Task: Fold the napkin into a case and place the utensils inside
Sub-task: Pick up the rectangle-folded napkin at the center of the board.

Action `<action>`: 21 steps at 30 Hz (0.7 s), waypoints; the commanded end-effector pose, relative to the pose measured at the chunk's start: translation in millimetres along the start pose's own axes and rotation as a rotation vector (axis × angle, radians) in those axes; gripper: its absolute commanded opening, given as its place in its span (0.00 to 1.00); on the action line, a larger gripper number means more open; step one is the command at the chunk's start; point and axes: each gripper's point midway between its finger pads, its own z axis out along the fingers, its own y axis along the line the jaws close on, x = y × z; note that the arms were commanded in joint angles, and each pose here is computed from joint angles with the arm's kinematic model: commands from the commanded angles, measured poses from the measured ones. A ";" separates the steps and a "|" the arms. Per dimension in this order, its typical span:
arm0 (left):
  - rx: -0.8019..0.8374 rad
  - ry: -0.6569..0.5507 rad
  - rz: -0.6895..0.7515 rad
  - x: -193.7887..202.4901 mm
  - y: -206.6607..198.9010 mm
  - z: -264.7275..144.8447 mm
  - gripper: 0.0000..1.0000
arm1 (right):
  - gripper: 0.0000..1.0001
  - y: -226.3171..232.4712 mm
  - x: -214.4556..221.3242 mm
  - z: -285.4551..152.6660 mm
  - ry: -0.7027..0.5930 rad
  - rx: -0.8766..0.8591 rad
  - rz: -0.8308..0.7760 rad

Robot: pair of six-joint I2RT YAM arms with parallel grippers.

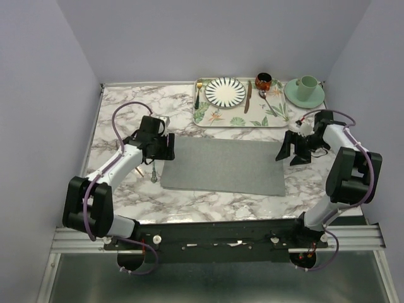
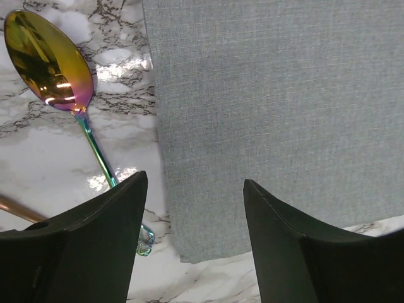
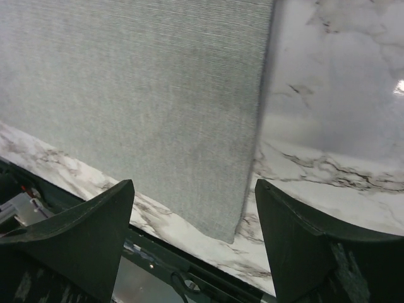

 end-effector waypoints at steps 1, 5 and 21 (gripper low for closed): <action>-0.090 0.035 0.016 3.5 9.7 16.1 0.74 | 0.83 -30.5 5.6 7.6 0.059 0.132 0.060; -0.101 0.077 0.025 12.1 8.9 31.7 0.74 | 0.82 -36.8 6.7 10.9 0.074 0.155 0.073; -0.176 0.214 0.056 34.3 12.9 75.1 0.66 | 0.81 -39.8 7.6 20.2 0.119 0.145 0.130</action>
